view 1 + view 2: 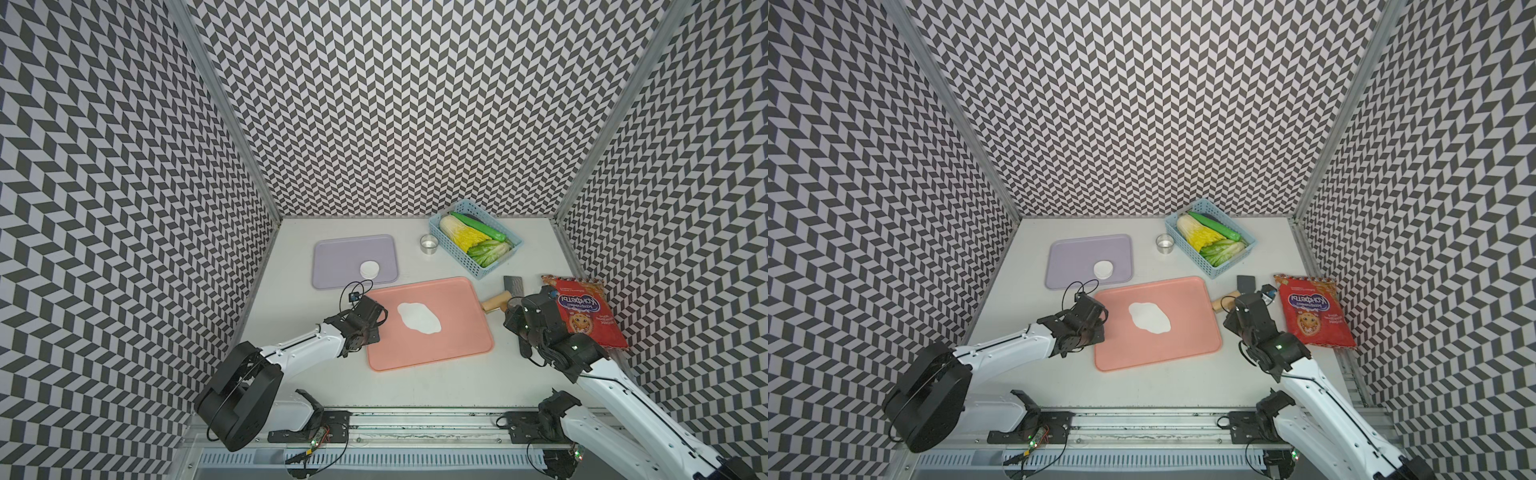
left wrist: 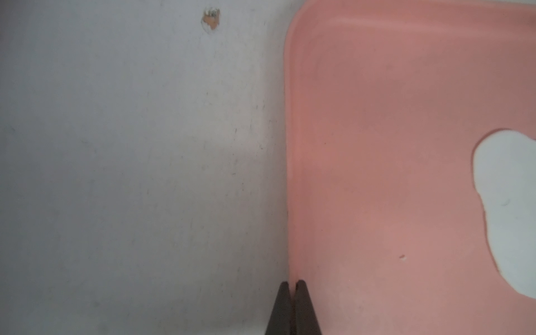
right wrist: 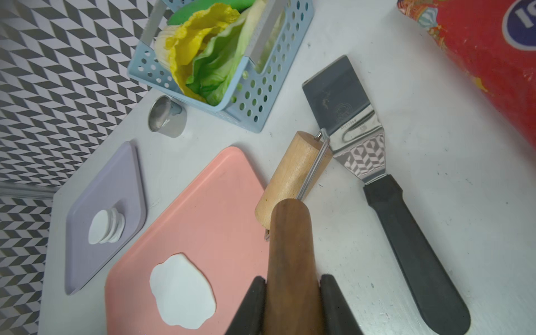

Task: Roll out the dumpling wrappers from the dough
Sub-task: Place the rolling pin at the center of the board.

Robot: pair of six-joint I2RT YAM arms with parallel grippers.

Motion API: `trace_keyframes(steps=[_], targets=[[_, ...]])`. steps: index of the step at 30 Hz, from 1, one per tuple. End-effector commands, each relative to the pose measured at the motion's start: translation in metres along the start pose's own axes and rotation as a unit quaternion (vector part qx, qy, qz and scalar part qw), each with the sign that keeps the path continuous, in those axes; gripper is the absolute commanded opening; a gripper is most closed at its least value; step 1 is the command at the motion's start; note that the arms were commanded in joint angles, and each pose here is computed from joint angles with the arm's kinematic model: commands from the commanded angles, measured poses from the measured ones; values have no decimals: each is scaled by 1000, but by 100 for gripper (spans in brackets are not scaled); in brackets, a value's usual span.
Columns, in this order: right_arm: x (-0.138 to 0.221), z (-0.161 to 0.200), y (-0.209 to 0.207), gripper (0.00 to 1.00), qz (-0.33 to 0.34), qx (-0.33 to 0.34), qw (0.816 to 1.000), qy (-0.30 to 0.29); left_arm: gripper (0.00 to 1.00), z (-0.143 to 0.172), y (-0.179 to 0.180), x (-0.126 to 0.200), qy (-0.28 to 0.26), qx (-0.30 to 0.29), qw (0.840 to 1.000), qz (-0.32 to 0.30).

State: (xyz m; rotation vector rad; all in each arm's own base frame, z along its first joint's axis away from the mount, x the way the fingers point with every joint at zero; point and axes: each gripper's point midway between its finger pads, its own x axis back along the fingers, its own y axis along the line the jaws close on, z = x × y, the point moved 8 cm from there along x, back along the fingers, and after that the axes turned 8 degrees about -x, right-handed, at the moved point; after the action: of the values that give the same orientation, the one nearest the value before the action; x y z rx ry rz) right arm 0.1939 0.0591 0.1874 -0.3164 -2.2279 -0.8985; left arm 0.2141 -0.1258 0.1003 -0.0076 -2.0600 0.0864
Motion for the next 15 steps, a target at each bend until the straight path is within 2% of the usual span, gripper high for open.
trace_keyframes(steps=[1, 5, 10, 15], targets=[[-3, -17, 14, 0, -45, -41, 996, -62, 0, 2, 12, 3, -1, -3, 999, -35], [-11, -14, 7, 0, -45, -53, 995, -67, 0, 1, 12, 4, -3, -3, 999, -35], [-23, 1, -1, 0, -54, -47, 997, -25, 0, -1, 13, 5, -8, 1, 999, -36], [-29, 19, -10, 14, -61, -35, 997, 23, 2, -1, 14, 5, -9, 4, 999, -35]])
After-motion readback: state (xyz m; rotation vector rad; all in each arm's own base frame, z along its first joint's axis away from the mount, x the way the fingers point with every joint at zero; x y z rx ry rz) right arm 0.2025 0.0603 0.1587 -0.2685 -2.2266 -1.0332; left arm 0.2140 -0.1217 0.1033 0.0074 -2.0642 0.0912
